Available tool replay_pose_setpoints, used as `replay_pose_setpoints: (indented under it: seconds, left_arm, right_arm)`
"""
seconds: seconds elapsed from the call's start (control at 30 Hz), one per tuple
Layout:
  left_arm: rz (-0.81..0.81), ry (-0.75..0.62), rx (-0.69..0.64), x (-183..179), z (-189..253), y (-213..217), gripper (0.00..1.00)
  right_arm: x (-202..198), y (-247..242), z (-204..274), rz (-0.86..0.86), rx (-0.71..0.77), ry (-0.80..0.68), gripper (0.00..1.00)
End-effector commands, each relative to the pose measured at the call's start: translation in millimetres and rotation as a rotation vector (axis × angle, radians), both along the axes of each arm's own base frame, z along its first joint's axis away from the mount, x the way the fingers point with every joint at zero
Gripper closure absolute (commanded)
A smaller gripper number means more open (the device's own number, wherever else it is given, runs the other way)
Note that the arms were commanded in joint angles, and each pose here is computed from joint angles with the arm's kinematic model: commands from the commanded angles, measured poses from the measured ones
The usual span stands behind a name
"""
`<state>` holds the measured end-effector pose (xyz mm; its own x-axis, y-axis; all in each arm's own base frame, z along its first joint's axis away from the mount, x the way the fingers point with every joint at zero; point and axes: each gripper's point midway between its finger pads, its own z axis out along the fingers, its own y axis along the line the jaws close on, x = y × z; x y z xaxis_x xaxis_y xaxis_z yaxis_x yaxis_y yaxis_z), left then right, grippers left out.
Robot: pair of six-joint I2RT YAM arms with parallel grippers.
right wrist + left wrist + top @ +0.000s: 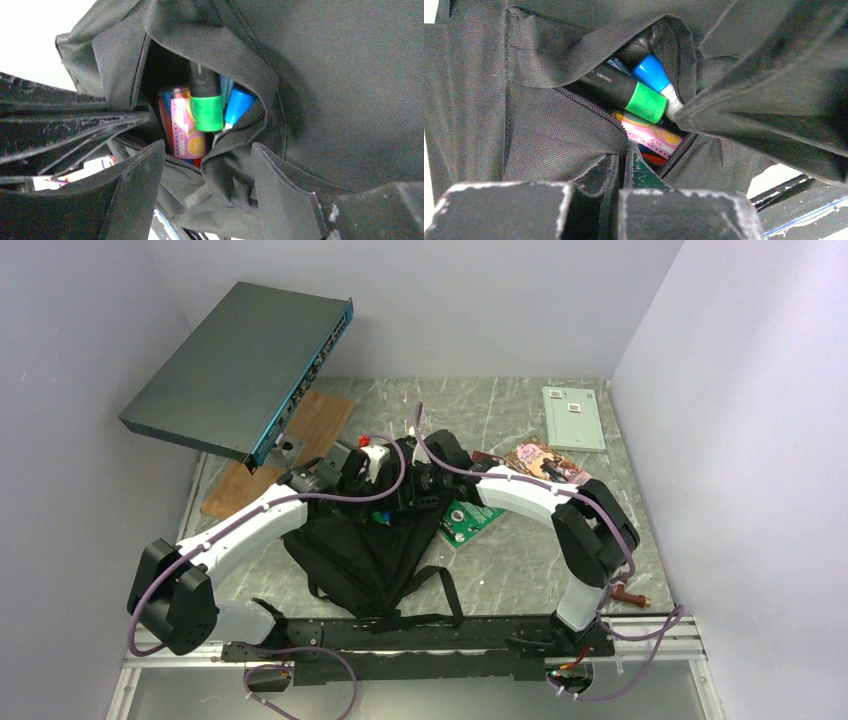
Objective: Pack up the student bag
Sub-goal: Place the stationery in the student bag.
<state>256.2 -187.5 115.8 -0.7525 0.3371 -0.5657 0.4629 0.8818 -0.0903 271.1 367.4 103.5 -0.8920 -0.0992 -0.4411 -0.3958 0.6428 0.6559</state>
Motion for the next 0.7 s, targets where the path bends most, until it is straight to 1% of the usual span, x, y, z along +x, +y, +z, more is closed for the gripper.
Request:
replay_pose_setpoints:
  seconds: [0.0,0.13,0.23,0.27,0.37,0.4,0.43,0.47,0.5,0.57,0.67]
  left_arm:
    - [-0.013,-0.086,-0.074,8.9,30.1,-11.1,1.0]
    - [-0.008,-0.079,-0.062,8.8,28.1,-9.3,1.0]
    - [-0.013,-0.084,-0.071,8.9,30.0,-10.7,1.0]
    - [-0.01,-0.086,-0.069,9.1,30.1,-10.1,1.0]
    - [-0.007,-0.081,-0.06,8.6,27.3,-8.6,1.0]
    - [-0.008,-0.08,-0.063,8.6,27.3,-9.2,1.0]
    - [-0.01,-0.08,-0.064,8.9,27.8,-9.9,1.0]
    - [-0.013,-0.078,-0.065,9.2,27.9,-10.7,1.0]
    - [-0.014,-0.079,-0.067,9.7,28.6,-11.5,1.0]
    - [-0.013,-0.079,-0.067,10.0,28.2,-11.5,1.0]
    - [-0.013,-0.074,-0.062,9.5,26.0,-11.0,1.0]
  right_arm:
    - [1.8,-18.0,10.7,-0.03,-0.046,-0.075,0.33]
    - [-3.4,-26.0,13.8,-0.04,-0.042,-0.098,0.33]
    - [-11.5,-29.4,13.0,-0.017,-0.035,-0.17,0.34]
    - [-15.8,-30.3,12.4,-0.005,-0.052,-0.217,0.34]
    - [-31.8,-29.9,14.1,0.028,-0.127,-0.423,0.34]
    - [-32.8,-34.6,13.4,0.006,-0.161,-0.507,0.34]
    - [-37.6,-34.1,17.2,0.006,-0.164,-0.578,0.34]
    - [-35.7,-38.6,24.4,-0.028,-0.18,-0.671,0.34]
    - [-38.1,-39.4,27.8,-0.027,-0.197,-0.76,0.33]
    - [-31.5,-43.7,33.3,-0.036,-0.218,-0.897,0.31]
    - [-25.0,-46.8,28.5,-0.021,-0.27,-0.947,0.31]
